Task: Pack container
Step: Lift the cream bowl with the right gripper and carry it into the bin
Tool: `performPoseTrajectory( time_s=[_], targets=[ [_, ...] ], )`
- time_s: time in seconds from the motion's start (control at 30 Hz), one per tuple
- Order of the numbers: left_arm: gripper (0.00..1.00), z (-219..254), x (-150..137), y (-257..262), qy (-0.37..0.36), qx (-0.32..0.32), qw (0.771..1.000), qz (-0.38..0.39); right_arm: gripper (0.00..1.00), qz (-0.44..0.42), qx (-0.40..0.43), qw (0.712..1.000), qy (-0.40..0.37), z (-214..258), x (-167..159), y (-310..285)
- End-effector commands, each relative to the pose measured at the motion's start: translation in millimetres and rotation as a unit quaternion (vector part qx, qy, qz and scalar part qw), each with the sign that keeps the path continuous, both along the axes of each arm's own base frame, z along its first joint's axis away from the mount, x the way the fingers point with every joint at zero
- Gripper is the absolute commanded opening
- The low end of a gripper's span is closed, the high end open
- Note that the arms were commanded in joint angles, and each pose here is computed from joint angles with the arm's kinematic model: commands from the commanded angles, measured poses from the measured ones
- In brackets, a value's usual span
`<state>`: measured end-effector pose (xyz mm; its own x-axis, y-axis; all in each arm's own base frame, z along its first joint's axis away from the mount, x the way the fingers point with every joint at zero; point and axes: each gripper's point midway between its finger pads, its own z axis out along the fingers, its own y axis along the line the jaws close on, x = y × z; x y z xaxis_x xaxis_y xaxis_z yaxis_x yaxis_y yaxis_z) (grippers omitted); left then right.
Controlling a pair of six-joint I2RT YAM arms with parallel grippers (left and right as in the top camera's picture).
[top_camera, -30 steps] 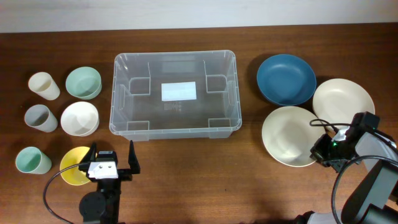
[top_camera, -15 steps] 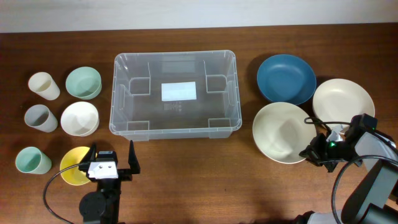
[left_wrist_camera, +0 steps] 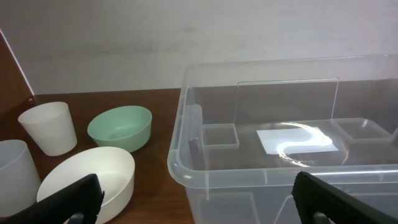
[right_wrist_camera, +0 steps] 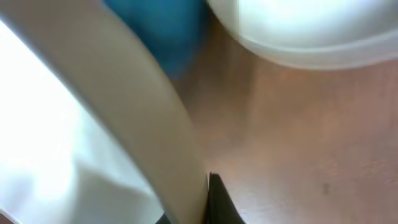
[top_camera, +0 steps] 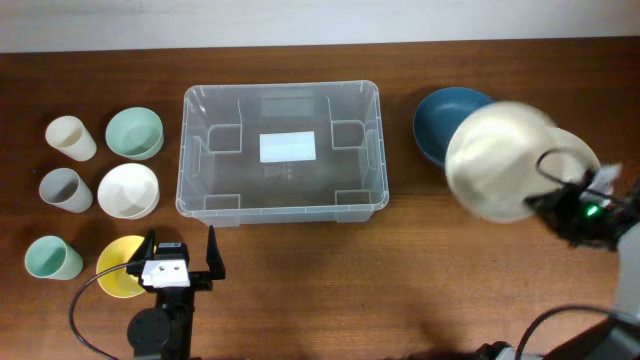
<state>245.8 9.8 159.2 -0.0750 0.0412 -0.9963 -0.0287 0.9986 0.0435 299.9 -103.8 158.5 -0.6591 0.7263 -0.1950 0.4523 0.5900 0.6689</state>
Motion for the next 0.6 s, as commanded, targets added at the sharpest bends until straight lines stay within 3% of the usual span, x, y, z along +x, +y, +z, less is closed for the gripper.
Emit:
performPoseTrajectory(
  time_s=[0.0,0.1,0.23,0.4,0.57],
  targets=[
    [0.99,-2,0,-1,0.000,0.004,1.000,-0.004,0.04,0.044,-0.049,0.992,-0.111,90,31,17],
    [0.99,-2,0,-1,0.000,0.004,1.000,-0.004,0.04,0.100,-0.096,0.975,-0.173,146,71,72],
    [0.99,-2,0,-1,0.000,0.004,1.000,-0.004,0.04,0.164,-0.120,0.952,-0.229,164,107,163],
    [0.99,-2,0,-1,0.000,0.004,1.000,-0.004,0.04,0.231,-0.127,0.936,-0.232,131,132,271],
    [0.99,-2,0,-1,0.000,0.004,1.000,-0.004,0.04,0.284,-0.107,0.931,-0.203,74,146,336]
  ],
)
